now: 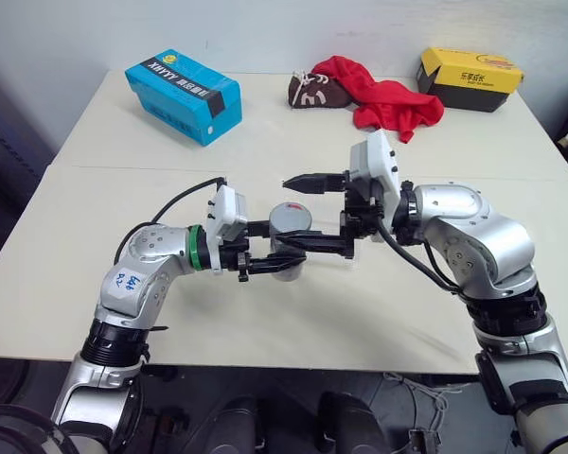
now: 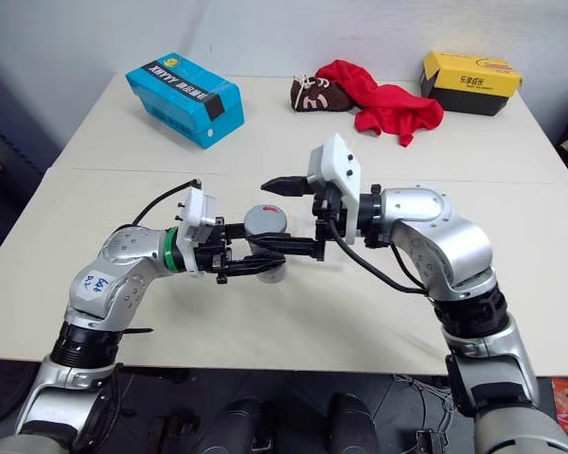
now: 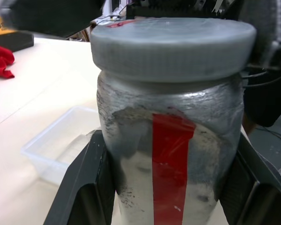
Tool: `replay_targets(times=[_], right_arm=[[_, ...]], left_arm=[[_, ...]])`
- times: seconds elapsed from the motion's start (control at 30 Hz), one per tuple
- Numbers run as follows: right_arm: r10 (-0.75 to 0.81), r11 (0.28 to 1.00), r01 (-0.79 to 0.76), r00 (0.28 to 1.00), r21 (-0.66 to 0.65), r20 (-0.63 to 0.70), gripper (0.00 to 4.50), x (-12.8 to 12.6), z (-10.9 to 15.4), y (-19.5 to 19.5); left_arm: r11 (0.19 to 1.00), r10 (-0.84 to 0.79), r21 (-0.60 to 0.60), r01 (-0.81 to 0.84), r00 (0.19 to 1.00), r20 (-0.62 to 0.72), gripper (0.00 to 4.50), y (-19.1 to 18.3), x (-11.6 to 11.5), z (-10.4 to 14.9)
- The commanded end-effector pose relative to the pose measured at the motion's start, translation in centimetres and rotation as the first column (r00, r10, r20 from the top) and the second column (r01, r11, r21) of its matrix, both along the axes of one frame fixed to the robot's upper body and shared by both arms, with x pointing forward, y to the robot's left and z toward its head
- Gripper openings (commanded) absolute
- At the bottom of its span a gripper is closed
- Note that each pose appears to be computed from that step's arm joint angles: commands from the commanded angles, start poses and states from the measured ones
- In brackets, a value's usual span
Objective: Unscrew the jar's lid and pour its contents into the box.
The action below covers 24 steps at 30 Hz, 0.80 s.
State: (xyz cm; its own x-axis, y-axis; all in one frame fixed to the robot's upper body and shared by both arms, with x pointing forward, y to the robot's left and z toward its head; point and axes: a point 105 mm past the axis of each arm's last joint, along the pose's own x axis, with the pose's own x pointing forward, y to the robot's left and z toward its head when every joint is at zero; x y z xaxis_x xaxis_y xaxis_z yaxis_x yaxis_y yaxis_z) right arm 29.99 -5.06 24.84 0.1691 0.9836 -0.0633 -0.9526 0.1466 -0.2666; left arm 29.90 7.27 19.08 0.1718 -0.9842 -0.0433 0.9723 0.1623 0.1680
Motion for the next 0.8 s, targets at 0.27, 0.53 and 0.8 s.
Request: replay_targets(times=[0.27,0.53,0.8], right_arm=[[-0.09,0.994,0.092,0.995,0.063,-0.038,4.48,0.5,0.6,-4.6],[0.082,0.991,-0.075,0.995,0.11,-0.063,4.48,-2.9,1.8,-3.9],[0.1,0.991,-0.1,0.995,0.095,-0.003,4.48,-3.4,2.9,0.6]], left_arm=[[0.999,-0.046,-0.015,0.047,0.995,0.084,2.31,0.0,-1.3,1.2],[0.999,-0.026,-0.019,0.028,0.996,0.089,2.31,0.1,-1.2,1.3],[0.999,-0.027,-0.024,0.029,0.996,0.085,2.31,0.0,-1.1,1.2]])
